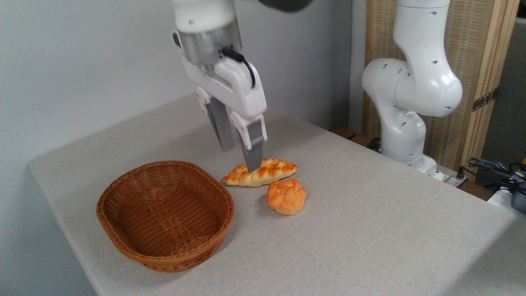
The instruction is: Put bread into the basket
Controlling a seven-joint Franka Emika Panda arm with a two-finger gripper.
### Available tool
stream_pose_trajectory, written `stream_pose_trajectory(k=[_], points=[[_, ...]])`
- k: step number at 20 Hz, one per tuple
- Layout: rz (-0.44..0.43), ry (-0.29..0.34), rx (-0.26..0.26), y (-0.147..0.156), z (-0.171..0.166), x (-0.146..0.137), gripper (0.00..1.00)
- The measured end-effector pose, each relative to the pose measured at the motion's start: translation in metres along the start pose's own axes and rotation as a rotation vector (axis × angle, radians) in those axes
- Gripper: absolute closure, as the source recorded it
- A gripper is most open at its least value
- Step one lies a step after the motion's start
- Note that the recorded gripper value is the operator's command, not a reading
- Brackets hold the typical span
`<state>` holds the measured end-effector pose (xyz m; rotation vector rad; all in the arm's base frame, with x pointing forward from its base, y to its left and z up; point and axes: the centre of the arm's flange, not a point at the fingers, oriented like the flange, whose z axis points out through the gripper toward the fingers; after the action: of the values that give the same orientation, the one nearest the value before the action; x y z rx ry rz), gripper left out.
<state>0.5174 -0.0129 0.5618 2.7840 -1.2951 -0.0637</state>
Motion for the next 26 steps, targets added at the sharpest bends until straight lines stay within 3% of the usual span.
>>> stream_pose_trajectory(k=[7,10,12,13,15,17,26], points=[[0.094,-0.071,-0.088,0.038,0.088,-0.038,0.00],[0.105,-0.084,-0.102,0.043,0.113,-0.042,0.01],[0.106,-0.084,-0.101,0.045,0.124,-0.043,0.11],[0.106,-0.084,-0.100,0.045,0.130,-0.044,0.23],[0.107,-0.083,-0.098,0.046,0.141,-0.045,0.56],[0.108,-0.084,-0.100,0.047,0.147,-0.047,0.72],[0.131,-0.080,-0.097,0.047,0.149,-0.047,0.72]])
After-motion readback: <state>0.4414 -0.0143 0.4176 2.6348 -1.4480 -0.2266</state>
